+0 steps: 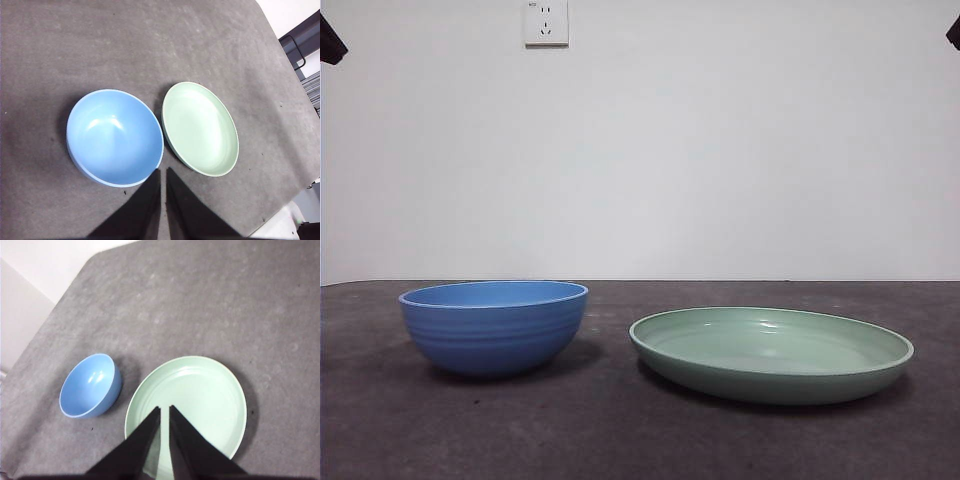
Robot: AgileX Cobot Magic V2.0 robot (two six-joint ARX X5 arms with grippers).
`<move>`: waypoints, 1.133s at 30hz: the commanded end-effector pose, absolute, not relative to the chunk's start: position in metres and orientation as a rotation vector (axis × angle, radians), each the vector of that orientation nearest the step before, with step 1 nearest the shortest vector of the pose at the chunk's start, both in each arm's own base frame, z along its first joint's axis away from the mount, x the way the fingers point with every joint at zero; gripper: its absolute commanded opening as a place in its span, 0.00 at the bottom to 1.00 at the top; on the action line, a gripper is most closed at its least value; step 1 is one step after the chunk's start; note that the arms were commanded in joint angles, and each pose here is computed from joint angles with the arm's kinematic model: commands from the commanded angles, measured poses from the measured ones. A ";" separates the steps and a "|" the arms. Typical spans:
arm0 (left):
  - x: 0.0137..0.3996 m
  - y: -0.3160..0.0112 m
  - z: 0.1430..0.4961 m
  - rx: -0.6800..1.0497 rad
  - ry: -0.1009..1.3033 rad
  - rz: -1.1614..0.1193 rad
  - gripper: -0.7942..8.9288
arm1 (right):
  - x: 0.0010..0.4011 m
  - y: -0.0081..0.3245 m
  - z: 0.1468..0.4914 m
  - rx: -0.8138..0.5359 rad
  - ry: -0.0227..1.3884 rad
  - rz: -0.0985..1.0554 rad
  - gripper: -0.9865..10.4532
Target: Pick up the blue bowl, put it on the green plate, put it on desk
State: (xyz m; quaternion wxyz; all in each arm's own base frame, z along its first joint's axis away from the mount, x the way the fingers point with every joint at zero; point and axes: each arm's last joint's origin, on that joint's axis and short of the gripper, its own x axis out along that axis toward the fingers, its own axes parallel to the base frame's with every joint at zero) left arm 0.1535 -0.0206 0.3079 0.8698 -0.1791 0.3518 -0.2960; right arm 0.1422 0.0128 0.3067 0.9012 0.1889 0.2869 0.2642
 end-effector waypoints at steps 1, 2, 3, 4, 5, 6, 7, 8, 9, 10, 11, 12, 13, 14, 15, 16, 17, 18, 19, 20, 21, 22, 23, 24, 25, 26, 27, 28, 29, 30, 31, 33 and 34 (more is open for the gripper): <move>0.155 -0.022 0.313 -0.337 0.704 -0.647 0.11 | 0.143 0.013 0.314 0.370 0.561 0.557 0.11; 0.155 -0.022 0.313 -0.334 0.704 -0.650 0.11 | 0.143 0.013 0.314 0.370 0.558 0.556 0.11; 0.155 -0.022 0.313 -0.334 0.704 -0.652 0.11 | 0.144 0.013 0.315 0.366 0.546 0.558 0.11; 0.155 -0.023 0.313 -0.333 0.704 -0.653 0.11 | 0.144 0.013 0.316 0.363 0.538 0.560 0.11; 0.155 -0.023 0.313 -0.332 0.704 -0.654 0.11 | 0.145 0.013 0.316 0.360 0.529 0.561 0.11; 0.155 -0.023 0.313 -0.329 0.703 -0.656 0.11 | 0.145 0.013 0.317 0.357 0.522 0.562 0.11; 0.154 -0.023 0.313 -0.320 0.700 -0.660 0.11 | 0.145 0.013 0.317 0.355 0.517 0.562 0.11; 0.154 -0.023 0.313 -0.309 0.696 -0.665 0.11 | 0.145 0.013 0.318 0.355 0.514 0.564 0.11; 0.154 -0.023 0.313 -0.301 0.694 -0.669 0.12 | 0.145 0.013 0.318 0.354 0.510 0.564 0.11; 0.154 -0.024 0.313 -0.289 0.689 -0.674 0.12 | 0.146 0.013 0.318 0.353 0.507 0.564 0.11; 0.154 -0.024 0.313 -0.282 0.687 -0.677 0.13 | 0.146 0.013 0.318 0.353 0.507 0.564 0.11; 0.154 -0.024 0.313 -0.277 0.685 -0.678 0.16 | 0.146 0.013 0.318 0.352 0.507 0.564 0.11; 0.154 -0.024 0.313 -0.274 0.683 -0.680 0.19 | 0.145 0.013 0.318 0.353 0.508 0.565 0.11; 0.155 -0.024 0.314 -0.273 0.680 -0.680 0.22 | 0.145 0.013 0.318 0.353 0.509 0.566 0.11; 0.155 -0.024 0.314 -0.272 0.676 -0.681 0.25 | 0.145 0.013 0.318 0.353 0.508 0.567 0.11; 0.155 -0.024 0.314 -0.270 0.670 -0.681 0.28 | 0.146 0.013 0.318 0.352 0.505 0.567 0.11; 0.155 -0.024 0.315 -0.269 0.666 -0.682 0.30 | 0.146 0.013 0.318 0.352 0.504 0.567 0.11; 0.156 -0.024 0.315 -0.268 0.663 -0.682 0.32 | 0.146 0.013 0.318 0.352 0.504 0.568 0.11; 0.156 -0.024 0.315 -0.267 0.662 -0.682 0.35 | 0.146 0.013 0.318 0.352 0.505 0.568 0.11; 0.156 -0.024 0.315 -0.267 0.662 -0.682 0.38 | 0.146 0.013 0.318 0.352 0.505 0.568 0.11; 0.156 -0.024 0.315 -0.267 0.662 -0.682 0.41 | 0.146 0.013 0.318 0.352 0.505 0.567 0.11; 0.156 -0.024 0.315 -0.267 0.662 -0.683 0.45 | 0.146 0.013 0.318 0.352 0.505 0.568 0.11; 0.156 -0.024 0.315 -0.267 0.662 -0.683 0.48 | 0.146 0.013 0.318 0.351 0.505 0.568 0.11; 0.156 -0.024 0.315 -0.267 0.662 -0.684 0.52 | 0.146 0.013 0.318 0.351 0.505 0.566 0.12; 0.156 -0.024 0.315 -0.267 0.662 -0.685 0.56 | 0.146 0.013 0.318 0.351 0.505 0.565 0.15; 0.156 -0.025 0.315 -0.266 0.663 -0.687 0.58 | 0.146 0.013 0.318 0.351 0.505 0.565 0.19; 0.156 -0.025 0.315 -0.265 0.663 -0.690 0.60 | 0.146 0.013 0.318 0.351 0.505 0.564 0.26; 0.155 -0.025 0.315 -0.265 0.663 -0.691 0.61 | 0.146 0.013 0.318 0.351 0.505 0.564 0.34; 0.155 -0.026 0.315 -0.264 0.664 -0.693 0.61 | 0.146 0.013 0.318 0.351 0.504 0.563 0.40; 0.155 -0.026 0.315 -0.263 0.664 -0.694 0.61 | 0.146 0.013 0.318 0.350 0.504 0.558 0.47; 0.155 -0.026 0.315 -0.263 0.664 -0.695 0.61 | 0.146 0.013 0.318 0.349 0.504 0.556 0.52; 0.155 -0.026 0.315 -0.264 0.665 -0.694 0.61 | 0.146 0.013 0.318 0.349 0.504 0.557 0.55; 0.155 -0.026 0.315 -0.264 0.665 -0.694 0.61 | 0.146 0.013 0.318 0.349 0.504 0.557 0.55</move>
